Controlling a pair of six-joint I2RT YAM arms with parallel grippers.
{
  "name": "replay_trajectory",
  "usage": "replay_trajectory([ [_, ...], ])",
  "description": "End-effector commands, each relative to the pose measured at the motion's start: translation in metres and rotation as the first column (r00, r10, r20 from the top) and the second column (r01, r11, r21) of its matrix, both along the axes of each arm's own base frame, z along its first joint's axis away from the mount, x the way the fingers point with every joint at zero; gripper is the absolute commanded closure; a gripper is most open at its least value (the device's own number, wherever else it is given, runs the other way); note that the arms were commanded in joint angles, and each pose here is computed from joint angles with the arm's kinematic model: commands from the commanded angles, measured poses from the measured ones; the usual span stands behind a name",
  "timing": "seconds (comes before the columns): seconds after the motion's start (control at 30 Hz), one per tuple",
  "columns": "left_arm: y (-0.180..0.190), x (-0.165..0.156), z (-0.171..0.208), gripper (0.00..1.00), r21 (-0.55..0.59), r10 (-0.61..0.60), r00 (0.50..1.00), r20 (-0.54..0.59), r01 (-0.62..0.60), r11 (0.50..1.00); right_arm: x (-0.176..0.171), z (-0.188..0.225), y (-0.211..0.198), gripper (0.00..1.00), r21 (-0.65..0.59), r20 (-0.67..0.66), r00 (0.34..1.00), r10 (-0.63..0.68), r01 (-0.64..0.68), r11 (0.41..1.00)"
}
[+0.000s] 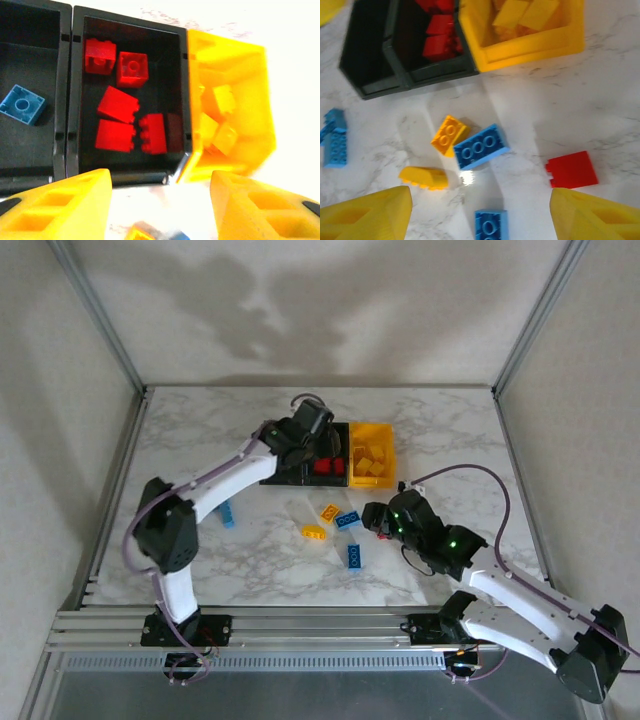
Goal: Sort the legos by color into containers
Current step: Place the lego in the container, then pick up the lego from the center of the table.
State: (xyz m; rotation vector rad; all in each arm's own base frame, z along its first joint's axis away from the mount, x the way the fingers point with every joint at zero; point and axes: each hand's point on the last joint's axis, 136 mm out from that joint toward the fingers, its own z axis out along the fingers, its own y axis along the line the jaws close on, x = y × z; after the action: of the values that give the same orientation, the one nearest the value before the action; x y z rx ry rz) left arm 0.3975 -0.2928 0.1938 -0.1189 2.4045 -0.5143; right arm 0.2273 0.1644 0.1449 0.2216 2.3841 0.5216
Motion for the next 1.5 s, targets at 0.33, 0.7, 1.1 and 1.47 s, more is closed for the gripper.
replay_trajectory([
  [0.33,0.042,-0.105,-0.006,0.42,-0.138,-0.041,0.999,-0.009,0.039,0.99,0.013,-0.072,-0.035,0.24,-0.106,-0.283,0.941,-0.188,0.164,0.981],
  [0.7,0.076,-0.137,-0.034,0.4,-0.123,0.022,0.998,-0.054,-0.029,0.992,0.019,-0.104,-0.021,0.24,-0.131,-0.381,0.904,-0.193,0.153,0.979],
  [1.1,0.085,-0.141,-0.048,0.4,-0.101,0.046,0.996,-0.075,-0.054,0.993,0.024,-0.117,-0.015,0.26,-0.151,-0.414,0.89,-0.19,0.138,0.979],
  [1.47,0.09,-0.145,-0.059,0.4,-0.097,0.065,0.994,-0.091,-0.073,0.993,0.017,-0.132,-0.025,0.36,-0.23,-0.454,0.861,-0.228,0.134,0.964],
])
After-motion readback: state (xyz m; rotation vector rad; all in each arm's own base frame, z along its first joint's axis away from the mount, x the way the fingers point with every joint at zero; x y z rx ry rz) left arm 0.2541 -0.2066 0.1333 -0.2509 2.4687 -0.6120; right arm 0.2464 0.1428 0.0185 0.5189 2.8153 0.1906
